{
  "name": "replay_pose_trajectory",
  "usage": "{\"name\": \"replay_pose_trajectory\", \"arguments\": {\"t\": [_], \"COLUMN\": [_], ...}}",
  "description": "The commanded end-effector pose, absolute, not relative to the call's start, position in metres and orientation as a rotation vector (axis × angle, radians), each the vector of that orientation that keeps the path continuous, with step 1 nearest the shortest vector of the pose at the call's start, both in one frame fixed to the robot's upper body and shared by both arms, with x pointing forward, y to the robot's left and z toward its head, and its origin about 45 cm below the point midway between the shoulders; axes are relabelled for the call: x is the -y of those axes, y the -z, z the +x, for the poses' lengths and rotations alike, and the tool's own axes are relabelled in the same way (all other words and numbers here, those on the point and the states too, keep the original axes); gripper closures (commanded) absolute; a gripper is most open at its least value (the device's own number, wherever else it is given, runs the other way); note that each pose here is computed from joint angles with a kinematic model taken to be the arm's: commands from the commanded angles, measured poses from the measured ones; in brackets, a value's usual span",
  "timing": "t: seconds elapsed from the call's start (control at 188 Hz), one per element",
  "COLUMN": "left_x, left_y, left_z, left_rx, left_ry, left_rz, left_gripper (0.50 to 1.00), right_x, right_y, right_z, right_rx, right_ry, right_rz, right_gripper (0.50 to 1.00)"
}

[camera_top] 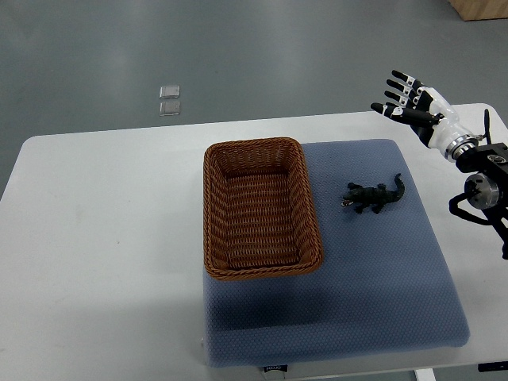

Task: Place crocodile in brown basket with right hand
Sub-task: 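Swing the right hand over the dark toy crocodile, fingers open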

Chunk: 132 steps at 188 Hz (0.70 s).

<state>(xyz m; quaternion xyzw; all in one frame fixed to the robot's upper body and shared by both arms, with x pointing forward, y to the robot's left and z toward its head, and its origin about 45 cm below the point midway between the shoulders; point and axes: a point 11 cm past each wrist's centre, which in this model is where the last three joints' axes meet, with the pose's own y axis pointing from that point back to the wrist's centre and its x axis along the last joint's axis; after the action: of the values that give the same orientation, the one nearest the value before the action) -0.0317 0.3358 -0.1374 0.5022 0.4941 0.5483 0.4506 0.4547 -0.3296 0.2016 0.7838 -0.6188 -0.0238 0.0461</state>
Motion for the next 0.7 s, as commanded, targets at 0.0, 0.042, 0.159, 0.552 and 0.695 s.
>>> {"name": "replay_pose_trajectory", "arguments": {"t": [0.0, 0.042, 0.159, 0.552, 0.695], "left_x": [-0.336, -0.336, -0.336, -0.336, -0.336], "left_y": [0.137, 0.137, 0.137, 0.137, 0.137], "left_z": [-0.032, -0.032, -0.032, -0.032, -0.032], "left_rx": [-1.223, -1.221, -1.221, -1.221, -1.221], "left_ry": [-1.355, -1.355, -1.355, -1.355, -1.355], "left_rz": [1.242, 1.241, 1.241, 1.241, 1.241], "left_gripper": [0.500, 0.500, 0.500, 0.500, 0.500], "right_x": [0.324, 0.321, 0.315, 0.292, 0.298], "right_y": [-0.210, -0.216, -0.229, -0.223, -0.210], "right_z": [0.453, 0.453, 0.453, 0.424, 0.415], "right_rx": [1.742, 1.672, 1.454, 0.740, 0.626], "right_ry": [-0.115, -0.209, -0.452, -0.883, -0.911], "right_rz": [2.380, 2.373, 2.322, 2.119, 2.054], "right_gripper": [0.572, 0.572, 0.572, 0.572, 0.572]}}
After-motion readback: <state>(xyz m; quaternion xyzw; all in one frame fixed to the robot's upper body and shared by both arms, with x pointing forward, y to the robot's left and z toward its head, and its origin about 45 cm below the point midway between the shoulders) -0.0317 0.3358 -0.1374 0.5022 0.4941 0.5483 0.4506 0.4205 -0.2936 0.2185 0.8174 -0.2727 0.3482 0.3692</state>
